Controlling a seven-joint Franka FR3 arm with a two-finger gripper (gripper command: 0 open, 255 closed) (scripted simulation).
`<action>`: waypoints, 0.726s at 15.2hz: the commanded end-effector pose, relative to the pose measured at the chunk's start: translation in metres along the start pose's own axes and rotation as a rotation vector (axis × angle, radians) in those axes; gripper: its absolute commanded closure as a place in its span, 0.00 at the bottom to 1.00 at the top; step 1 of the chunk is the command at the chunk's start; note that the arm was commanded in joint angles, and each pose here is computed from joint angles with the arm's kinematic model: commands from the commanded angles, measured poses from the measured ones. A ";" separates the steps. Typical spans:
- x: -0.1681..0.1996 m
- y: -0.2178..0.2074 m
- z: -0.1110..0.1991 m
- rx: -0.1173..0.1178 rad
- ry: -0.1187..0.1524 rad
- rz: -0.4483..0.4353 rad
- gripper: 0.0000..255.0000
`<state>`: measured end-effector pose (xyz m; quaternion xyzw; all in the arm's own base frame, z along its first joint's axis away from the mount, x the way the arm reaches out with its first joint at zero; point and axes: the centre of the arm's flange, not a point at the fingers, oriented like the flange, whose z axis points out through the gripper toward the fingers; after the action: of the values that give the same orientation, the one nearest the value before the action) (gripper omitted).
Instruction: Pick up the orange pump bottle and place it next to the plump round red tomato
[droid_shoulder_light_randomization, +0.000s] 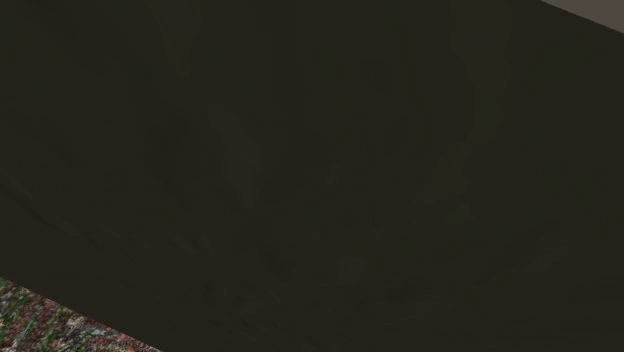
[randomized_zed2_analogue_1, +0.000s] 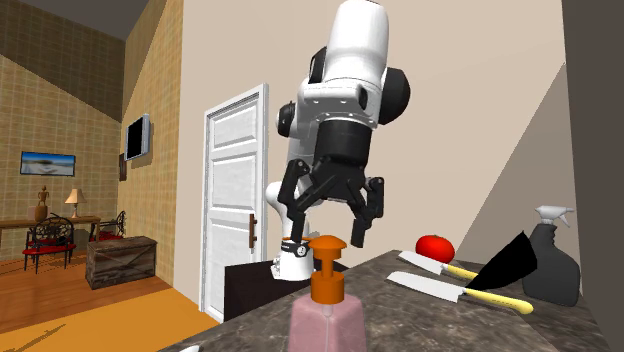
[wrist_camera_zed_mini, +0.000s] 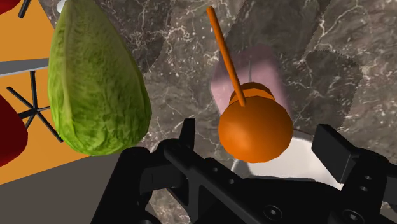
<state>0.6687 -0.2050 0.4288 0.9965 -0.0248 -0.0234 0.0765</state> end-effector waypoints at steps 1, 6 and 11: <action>0.001 0.000 0.011 0.000 0.000 0.000 0.00; 0.001 0.000 0.025 0.000 0.000 0.000 0.00; 0.001 0.000 0.025 0.000 0.000 0.000 0.00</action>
<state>0.6687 -0.2084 0.4044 0.9965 -0.0250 -0.0232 0.0766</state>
